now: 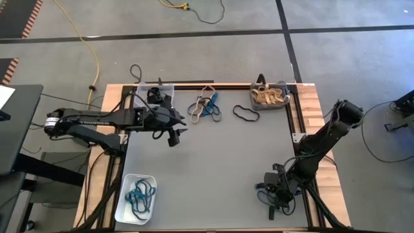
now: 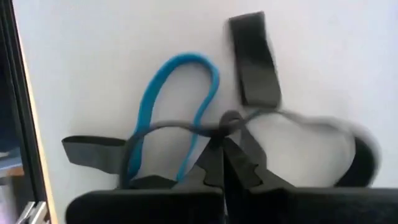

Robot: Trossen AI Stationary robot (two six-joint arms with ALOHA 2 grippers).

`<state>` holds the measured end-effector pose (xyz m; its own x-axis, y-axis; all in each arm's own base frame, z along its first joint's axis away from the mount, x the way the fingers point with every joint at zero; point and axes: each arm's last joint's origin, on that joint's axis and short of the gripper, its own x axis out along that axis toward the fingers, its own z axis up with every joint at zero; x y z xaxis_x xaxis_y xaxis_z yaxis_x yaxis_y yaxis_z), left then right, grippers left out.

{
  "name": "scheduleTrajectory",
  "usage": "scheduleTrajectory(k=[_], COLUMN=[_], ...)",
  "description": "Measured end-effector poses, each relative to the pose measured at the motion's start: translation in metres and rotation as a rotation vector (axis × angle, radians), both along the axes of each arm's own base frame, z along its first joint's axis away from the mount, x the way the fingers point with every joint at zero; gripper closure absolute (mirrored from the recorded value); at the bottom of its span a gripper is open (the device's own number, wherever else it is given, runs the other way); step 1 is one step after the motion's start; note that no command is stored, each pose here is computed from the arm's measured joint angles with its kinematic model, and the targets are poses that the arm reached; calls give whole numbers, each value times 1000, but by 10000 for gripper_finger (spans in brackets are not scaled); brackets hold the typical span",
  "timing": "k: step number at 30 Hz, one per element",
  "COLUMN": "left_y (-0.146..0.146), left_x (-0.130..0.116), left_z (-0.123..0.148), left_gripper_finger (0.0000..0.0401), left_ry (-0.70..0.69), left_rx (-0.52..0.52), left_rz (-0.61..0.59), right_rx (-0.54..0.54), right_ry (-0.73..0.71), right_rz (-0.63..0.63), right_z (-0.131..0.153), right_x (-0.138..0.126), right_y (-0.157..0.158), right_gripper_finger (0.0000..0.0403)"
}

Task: Sort rubber bands into baskets
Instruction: Put the black rubber band into the transparent bin

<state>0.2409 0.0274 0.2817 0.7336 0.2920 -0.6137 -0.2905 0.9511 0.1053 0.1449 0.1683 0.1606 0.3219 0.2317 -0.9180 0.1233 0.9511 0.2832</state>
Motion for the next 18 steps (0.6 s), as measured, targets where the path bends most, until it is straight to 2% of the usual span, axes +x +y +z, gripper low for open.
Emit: scheduleTrajectory(k=[4,12,15,18], left_y=[-5,-19,-26,-33], left_x=[1,8,10,15], left_z=[1,1,-9,-20], left_gripper_finger=[159,159,159,159], left_ry=[-10,-72,-33,22], left_rx=[0,0,-19,-29], left_rz=[-22,-78,-110,-138], right_rx=[-93,-235,-228,-176], right_ry=[-30,-183,-147,-21], right_rz=[22,39,44,33], right_z=[23,69,74,76], right_x=[6,15,17,16], right_y=[-3,-11,-14,-21], right_gripper_finger=[386,386,386,386])
